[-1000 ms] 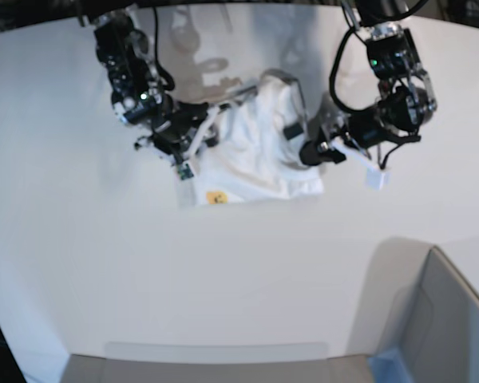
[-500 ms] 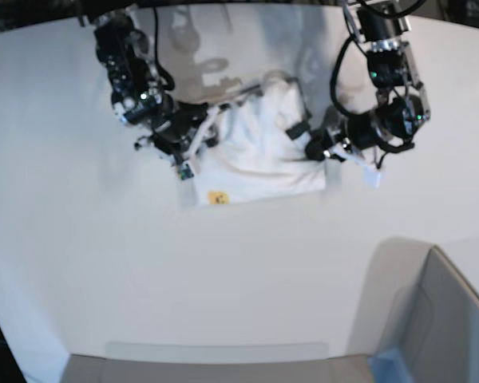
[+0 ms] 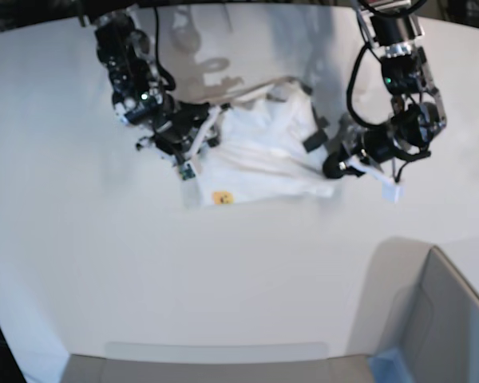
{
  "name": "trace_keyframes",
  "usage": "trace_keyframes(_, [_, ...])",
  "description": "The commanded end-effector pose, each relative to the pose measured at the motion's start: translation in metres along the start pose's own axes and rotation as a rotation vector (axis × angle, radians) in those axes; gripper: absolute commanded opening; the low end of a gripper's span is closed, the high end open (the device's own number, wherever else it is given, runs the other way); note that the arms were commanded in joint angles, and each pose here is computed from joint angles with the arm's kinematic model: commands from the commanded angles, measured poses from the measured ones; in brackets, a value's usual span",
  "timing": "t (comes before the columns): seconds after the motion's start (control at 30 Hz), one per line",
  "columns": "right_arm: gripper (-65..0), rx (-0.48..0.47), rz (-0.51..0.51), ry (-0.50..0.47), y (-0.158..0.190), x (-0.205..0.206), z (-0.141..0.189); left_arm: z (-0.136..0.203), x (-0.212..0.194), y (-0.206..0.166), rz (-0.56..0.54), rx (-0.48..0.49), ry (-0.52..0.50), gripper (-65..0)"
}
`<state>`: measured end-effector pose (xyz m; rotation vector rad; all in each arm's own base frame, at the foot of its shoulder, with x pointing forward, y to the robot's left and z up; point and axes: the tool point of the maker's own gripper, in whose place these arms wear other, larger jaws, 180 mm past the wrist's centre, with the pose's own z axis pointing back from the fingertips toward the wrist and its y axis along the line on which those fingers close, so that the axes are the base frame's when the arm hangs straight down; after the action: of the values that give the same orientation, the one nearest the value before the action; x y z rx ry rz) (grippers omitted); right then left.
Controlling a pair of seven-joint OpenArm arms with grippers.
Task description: Layout the t-shirt on the table in an organized manner, then fold the t-shirt properly
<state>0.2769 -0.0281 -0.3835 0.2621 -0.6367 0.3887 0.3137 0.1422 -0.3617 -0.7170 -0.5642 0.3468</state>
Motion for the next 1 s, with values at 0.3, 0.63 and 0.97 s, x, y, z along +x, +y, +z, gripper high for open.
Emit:
trace_keyframes(0.3, [-40.7, -0.003, 0.007, -0.027, -0.002, 0.009, 0.002, 0.013, 0.021, 0.006, 0.04, 0.04, -0.046, -45.7])
trace_keyframes(0.63, [-40.7, -0.006, 0.006, -0.03, -0.003, 0.011, 0.002, 0.021, 0.009, 0.024, 0.046, 0.084, -0.021, -45.7])
trace_keyframes(0.97, [-40.7, -0.004, 0.007, -0.03, -0.002, 0.011, 0.002, 0.021, 0.003, 0.024, -0.011, 0.069, -0.007, -45.9])
